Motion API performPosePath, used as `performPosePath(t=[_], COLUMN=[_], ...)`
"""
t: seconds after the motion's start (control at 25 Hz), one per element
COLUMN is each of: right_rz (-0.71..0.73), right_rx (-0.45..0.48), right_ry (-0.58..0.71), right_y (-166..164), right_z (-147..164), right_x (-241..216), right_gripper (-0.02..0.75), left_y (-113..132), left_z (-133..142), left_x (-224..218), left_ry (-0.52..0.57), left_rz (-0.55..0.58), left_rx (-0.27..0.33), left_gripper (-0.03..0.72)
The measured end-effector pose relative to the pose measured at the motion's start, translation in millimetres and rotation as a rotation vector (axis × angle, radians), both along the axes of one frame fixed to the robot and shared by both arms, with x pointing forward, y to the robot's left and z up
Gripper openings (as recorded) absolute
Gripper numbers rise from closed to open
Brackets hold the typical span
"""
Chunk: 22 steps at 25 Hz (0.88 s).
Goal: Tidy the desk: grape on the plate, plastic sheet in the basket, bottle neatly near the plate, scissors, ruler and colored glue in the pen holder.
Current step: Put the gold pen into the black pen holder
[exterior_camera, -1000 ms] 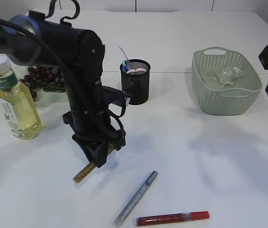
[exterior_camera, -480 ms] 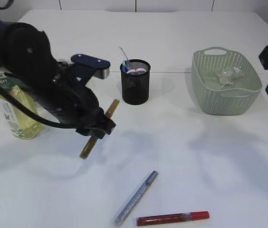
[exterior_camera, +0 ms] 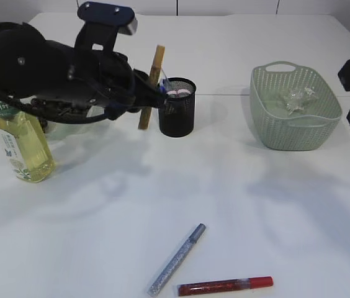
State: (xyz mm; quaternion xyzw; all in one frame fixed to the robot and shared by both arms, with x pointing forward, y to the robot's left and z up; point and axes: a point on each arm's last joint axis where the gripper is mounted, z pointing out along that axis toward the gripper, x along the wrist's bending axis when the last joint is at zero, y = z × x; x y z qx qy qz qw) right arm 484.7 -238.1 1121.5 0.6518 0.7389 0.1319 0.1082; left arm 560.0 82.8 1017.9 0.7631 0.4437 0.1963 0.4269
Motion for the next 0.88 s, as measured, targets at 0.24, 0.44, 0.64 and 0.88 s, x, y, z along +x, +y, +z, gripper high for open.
performPosePath(t=[0.24, 0.44, 0.64, 0.88], right_rz=[0.0, 0.0, 0.0, -0.001], right_rx=[-0.001, -0.002, -0.031, -0.085], right_ry=[0.0, -0.001, -0.008, -0.022], right_y=[-0.1, -0.2, -2.6, -7.3], right_z=[0.0, 0.0, 0.1, 0.4], right_x=[0.0, 0.0, 0.7, 1.9], right_gripper=[0.331, 0.331, 0.331, 0.331], left_y=[-3.3, -8.0, -13.6, -31.1], left_z=[23.2, 21.1, 1.5, -21.0], left_x=[13.9, 25.9, 37.8, 63.5], left_ry=[-0.278, -0.455, -0.555, -0.577], left_rz=[0.046, 0.069, 0.089, 0.087], left_rx=[-0.15, -0.227, -0.269, -0.273], left_gripper=[0.141, 0.141, 0.141, 0.141])
